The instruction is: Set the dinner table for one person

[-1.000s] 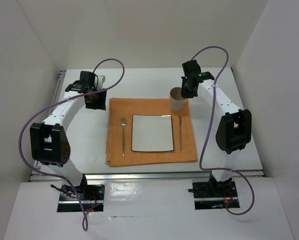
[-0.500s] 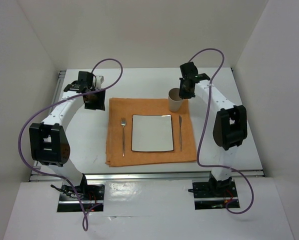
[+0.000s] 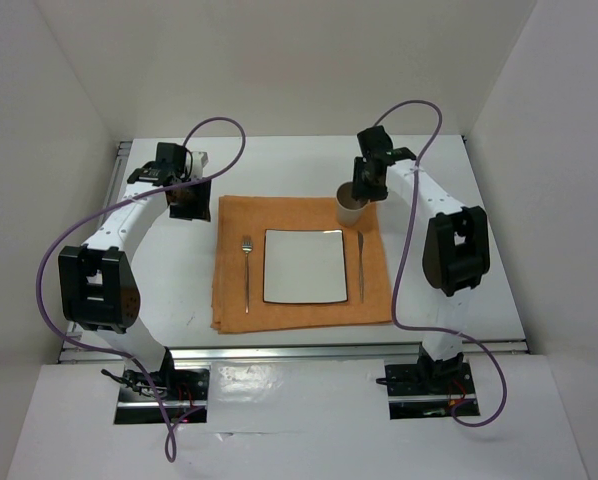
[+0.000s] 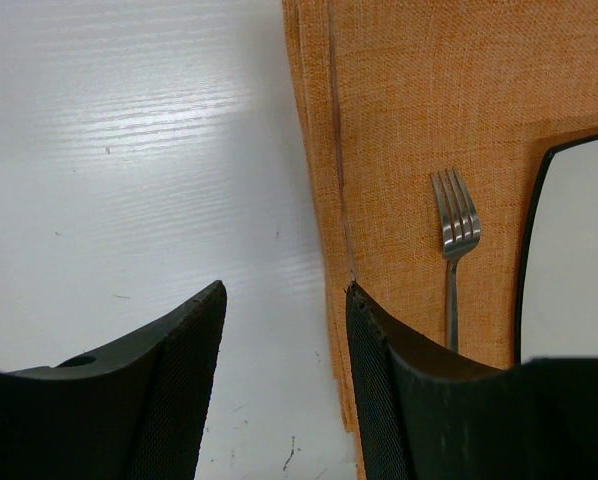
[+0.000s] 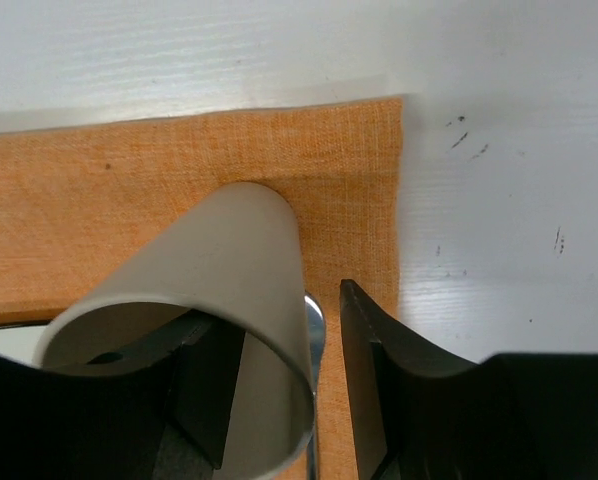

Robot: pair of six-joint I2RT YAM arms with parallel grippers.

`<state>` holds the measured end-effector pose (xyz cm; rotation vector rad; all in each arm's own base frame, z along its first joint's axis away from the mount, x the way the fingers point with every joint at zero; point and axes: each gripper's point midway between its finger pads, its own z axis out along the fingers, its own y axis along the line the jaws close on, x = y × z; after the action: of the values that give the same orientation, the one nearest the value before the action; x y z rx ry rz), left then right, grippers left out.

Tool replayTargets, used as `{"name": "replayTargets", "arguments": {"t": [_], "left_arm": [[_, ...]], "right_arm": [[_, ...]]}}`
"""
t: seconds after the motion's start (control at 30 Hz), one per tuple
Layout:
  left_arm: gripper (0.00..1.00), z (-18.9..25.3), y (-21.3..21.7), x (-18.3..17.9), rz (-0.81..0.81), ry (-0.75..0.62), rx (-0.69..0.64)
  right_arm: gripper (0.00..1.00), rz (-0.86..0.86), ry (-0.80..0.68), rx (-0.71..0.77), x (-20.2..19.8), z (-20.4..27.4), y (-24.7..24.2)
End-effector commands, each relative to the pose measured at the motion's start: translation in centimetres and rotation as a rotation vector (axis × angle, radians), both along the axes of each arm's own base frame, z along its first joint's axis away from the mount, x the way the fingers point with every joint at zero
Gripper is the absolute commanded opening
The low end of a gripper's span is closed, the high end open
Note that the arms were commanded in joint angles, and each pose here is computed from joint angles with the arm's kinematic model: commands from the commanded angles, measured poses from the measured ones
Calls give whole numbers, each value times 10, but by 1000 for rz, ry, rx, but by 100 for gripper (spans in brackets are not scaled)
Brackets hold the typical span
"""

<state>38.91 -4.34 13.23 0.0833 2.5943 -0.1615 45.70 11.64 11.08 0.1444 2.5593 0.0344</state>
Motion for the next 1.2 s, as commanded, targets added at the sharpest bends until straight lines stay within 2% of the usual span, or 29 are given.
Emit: {"name": "replayTargets", "arguments": {"t": [0.0, 0.2, 0.4, 0.5, 0.57, 0.7, 0.8, 0.83, 0.93, 1.0, 1.1, 1.17], "left_arm": [[59, -6, 0, -2, -22, 15, -2], [59, -6, 0, -5, -22, 24, -2], [59, 0, 1, -2, -30, 4, 2], [59, 0, 2, -2, -26, 4, 10], [59, 3, 2, 0, -26, -5, 9], [59, 6, 4, 1, -21, -7, 17], [59, 9, 4, 3, -21, -17, 17], [59, 9, 7, 3, -12, -16, 17], [59, 16, 19, 1, 19, -27, 25], [59, 16, 28, 2, 42, -27, 25], [59, 17, 51, -4, 90, -11, 32], [59, 21, 70, -6, 130, -24, 59]], "right_arm": [[50, 18, -99, 17, 22, 32, 5], [55, 32, -141, 16, 27, 63, 5], [55, 11, -241, 19, 13, 126, -4], [61, -10, -287, 12, 1, 155, -20], [61, -25, -280, 8, -10, 160, -30], [70, -88, -306, 39, -36, 186, -58], [95, -172, -266, 73, -61, 180, -82], [100, -199, -206, 65, -74, 160, -91], [100, -321, -151, 62, -102, 140, -130], [100, -361, -69, 92, -126, 107, -142], [100, -480, -57, 141, -157, 89, -172], [100, -569, -85, 122, -173, 87, -187]]}}
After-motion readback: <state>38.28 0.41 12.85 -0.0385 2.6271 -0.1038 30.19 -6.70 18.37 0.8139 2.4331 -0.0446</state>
